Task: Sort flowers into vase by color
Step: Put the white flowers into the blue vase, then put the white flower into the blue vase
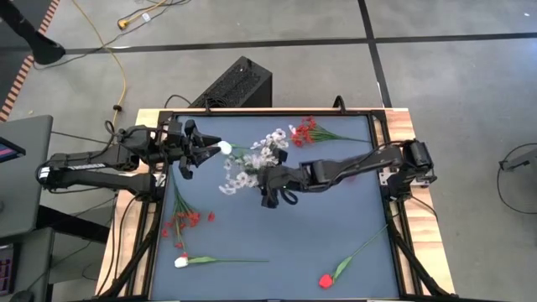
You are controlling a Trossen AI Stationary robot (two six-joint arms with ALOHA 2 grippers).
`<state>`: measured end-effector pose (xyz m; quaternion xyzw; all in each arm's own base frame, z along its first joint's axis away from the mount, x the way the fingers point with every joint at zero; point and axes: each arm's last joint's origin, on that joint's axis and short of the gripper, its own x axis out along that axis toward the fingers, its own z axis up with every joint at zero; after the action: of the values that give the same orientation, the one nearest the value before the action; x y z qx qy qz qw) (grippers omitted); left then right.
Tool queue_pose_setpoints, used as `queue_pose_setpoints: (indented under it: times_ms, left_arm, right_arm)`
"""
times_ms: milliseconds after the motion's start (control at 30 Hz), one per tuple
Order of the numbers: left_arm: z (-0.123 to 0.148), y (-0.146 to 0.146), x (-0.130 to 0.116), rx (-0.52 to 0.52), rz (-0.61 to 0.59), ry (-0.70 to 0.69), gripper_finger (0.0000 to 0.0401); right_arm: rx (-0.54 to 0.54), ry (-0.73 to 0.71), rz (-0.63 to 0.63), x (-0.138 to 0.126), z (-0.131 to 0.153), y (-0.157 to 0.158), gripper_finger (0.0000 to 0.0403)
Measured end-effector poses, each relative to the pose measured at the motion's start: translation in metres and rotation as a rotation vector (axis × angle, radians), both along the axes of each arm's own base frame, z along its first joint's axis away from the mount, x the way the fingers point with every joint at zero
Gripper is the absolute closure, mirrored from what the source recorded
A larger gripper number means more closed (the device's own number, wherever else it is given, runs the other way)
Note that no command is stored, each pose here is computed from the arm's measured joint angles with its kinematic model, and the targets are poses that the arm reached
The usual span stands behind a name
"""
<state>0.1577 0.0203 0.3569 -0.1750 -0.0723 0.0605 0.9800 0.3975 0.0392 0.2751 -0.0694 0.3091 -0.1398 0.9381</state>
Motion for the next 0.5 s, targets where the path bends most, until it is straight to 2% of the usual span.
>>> queue_pose_setpoints:
  times_ms: [233, 500]
  left_arm:
    - [-0.004, -0.001, 0.001, -0.002, -0.028, 0.042, 0.0240]
    - [-0.017, -0.006, 0.001, -0.024, -0.206, 0.175, 0.0240]
  right_arm:
    - [0.138, 0.179, 0.117, -0.010, 0.028, 0.009, 0.0135]
    - [0.335, 0.317, 0.198, -0.025, 0.052, 0.025, 0.0135]
